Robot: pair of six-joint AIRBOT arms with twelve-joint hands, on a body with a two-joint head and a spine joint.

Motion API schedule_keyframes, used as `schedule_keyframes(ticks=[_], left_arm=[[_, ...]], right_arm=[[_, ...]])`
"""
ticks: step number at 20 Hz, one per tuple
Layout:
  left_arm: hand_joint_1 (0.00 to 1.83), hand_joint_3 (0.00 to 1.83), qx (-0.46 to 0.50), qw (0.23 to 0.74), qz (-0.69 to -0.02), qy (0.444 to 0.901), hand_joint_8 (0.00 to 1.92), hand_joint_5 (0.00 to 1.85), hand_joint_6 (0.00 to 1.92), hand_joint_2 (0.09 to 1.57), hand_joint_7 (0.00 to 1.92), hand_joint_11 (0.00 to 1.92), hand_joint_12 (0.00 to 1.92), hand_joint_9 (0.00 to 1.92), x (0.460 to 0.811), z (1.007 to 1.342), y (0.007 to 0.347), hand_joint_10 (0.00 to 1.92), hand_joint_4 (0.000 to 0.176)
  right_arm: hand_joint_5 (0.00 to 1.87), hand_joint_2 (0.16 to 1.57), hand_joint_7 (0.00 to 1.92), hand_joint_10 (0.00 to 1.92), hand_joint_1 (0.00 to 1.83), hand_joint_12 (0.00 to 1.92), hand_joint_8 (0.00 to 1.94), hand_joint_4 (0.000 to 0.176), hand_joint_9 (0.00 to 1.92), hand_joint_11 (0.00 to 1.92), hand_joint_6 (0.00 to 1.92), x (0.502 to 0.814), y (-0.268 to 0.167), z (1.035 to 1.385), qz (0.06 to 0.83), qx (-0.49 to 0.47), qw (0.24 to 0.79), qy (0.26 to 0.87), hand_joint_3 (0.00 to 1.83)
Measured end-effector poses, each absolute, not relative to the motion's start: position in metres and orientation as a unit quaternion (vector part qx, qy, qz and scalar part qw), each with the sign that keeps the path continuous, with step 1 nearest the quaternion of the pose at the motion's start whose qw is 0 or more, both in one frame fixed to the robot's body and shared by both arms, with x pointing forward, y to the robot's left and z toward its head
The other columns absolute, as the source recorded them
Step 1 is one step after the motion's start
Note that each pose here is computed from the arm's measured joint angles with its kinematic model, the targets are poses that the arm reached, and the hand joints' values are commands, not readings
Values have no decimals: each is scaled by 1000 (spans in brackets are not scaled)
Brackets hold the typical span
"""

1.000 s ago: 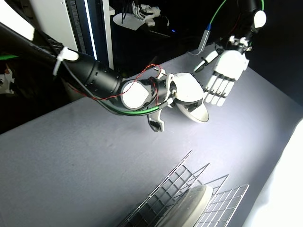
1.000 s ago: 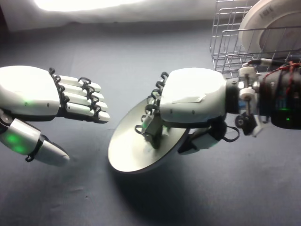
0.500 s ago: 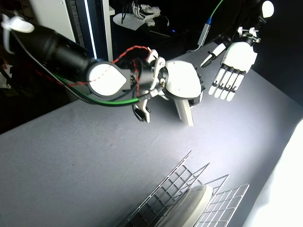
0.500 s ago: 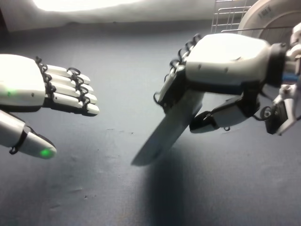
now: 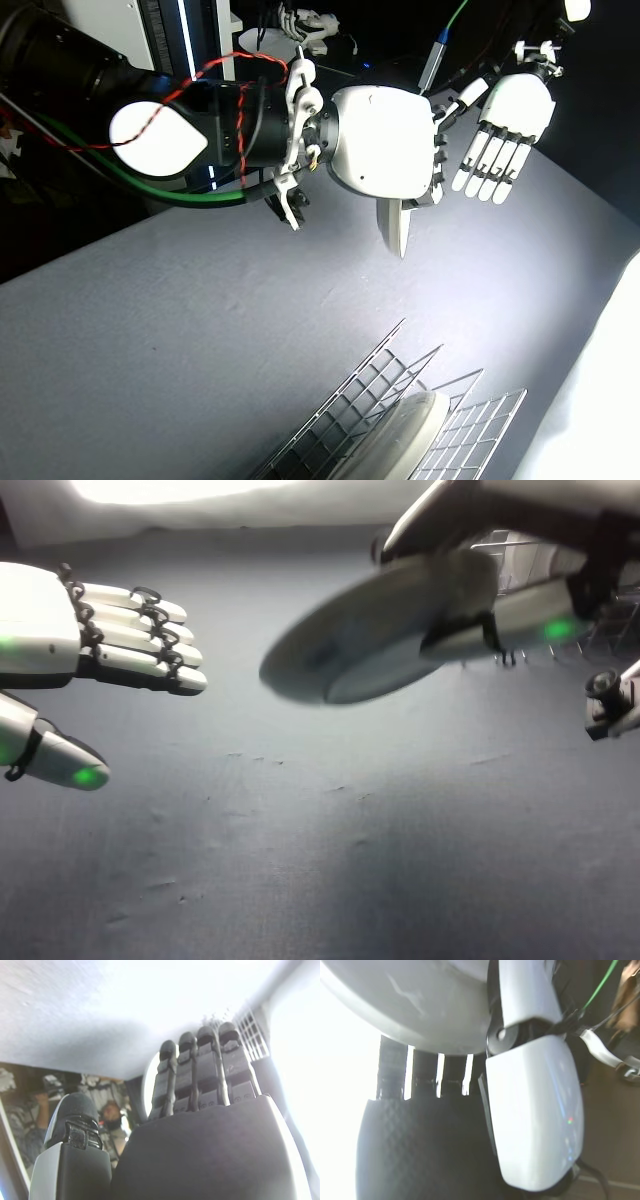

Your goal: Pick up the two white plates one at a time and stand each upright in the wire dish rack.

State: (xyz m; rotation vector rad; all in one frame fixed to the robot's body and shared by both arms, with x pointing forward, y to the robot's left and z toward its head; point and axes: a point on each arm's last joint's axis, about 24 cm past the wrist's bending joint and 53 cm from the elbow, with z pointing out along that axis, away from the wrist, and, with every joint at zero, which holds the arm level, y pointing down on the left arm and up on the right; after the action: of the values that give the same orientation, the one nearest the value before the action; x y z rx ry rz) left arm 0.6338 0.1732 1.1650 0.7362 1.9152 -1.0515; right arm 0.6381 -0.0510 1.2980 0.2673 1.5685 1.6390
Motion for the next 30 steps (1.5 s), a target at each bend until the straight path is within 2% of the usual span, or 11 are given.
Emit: schedule_keyframes(ticks=[3, 5, 6, 7, 8, 9, 13, 16, 18, 21, 30], left_arm=[[0, 0, 289, 406, -411, 764, 0, 123, 2, 1204, 112, 3, 75, 71, 637, 1163, 178, 0, 0], [0, 3, 288, 405, -412, 764, 9, 144, 10, 1214, 135, 27, 91, 99, 636, 1164, 178, 12, 0], [0, 0, 289, 405, -412, 764, 10, 159, 7, 1217, 155, 10, 210, 130, 636, 1164, 178, 2, 0], [0, 0, 289, 405, -412, 763, 5, 159, 3, 1213, 157, 1, 249, 130, 636, 1164, 178, 0, 0], [0, 0, 288, 405, -412, 764, 2, 178, 4, 1205, 164, 0, 259, 132, 636, 1164, 178, 0, 0], [0, 0, 288, 405, -412, 764, 2, 178, 4, 1205, 164, 0, 259, 132, 636, 1164, 178, 0, 0], [0, 0, 289, 405, -412, 763, 5, 161, 7, 1208, 149, 0, 184, 111, 636, 1164, 178, 5, 0], [0, 0, 289, 405, -413, 763, 4, 170, 6, 1205, 155, 0, 203, 112, 636, 1164, 178, 2, 0], [0, 0, 289, 404, -414, 763, 0, 163, 0, 1203, 148, 0, 184, 111, 636, 1163, 176, 1, 0], [0, 0, 291, 402, -416, 762, 1, 174, 4, 1201, 149, 0, 209, 112, 636, 1162, 173, 0, 0], [0, 0, 290, 401, -418, 762, 2, 164, 2, 1208, 144, 0, 180, 107, 638, 1161, 171, 2, 0]], right_arm=[[1076, 1054, 1186, 1032, 1389, 1038, 572, 0, 975, 904, 839, 651, -64, 1305, 665, 155, 406, 607, 0], [1084, 1041, 1225, 952, 1394, 948, 495, 0, 1027, 937, 832, 660, -72, 1306, 668, 181, 402, 600, 0], [1083, 1041, 1224, 939, 1394, 928, 485, 0, 1038, 925, 836, 665, -77, 1306, 667, 191, 402, 597, 0], [1083, 1041, 1208, 942, 1393, 938, 512, 0, 1039, 937, 835, 669, -82, 1306, 667, 202, 401, 594, 1], [1123, 1027, 1248, 918, 1398, 955, 419, 0, 1081, 942, 744, 677, -91, 1305, 666, 220, 401, 589, 1], [1123, 1027, 1248, 918, 1398, 955, 419, 0, 1081, 942, 744, 679, -94, 1305, 666, 225, 402, 587, 1], [1023, 1050, 1181, 935, 1391, 966, 518, 0, 1062, 928, 942, 701, -122, 1305, 655, 256, 418, 575, 1], [1030, 1049, 1184, 913, 1392, 945, 536, 0, 1063, 935, 931, 714, -141, 1305, 647, 274, 428, 568, 0], [1047, 1037, 1229, 871, 1395, 925, 467, 0, 1089, 965, 897, 722, -152, 1304, 639, 280, 437, 567, 0], [1021, 1056, 1153, 946, 1390, 944, 613, 0, 1044, 940, 930, 726, -161, 1300, 633, 285, 444, 567, 0], [1074, 1034, 1238, 884, 1396, 947, 530, 0, 1067, 972, 800, 737, -188, 1250, 582, 292, 460, 604, 0]])
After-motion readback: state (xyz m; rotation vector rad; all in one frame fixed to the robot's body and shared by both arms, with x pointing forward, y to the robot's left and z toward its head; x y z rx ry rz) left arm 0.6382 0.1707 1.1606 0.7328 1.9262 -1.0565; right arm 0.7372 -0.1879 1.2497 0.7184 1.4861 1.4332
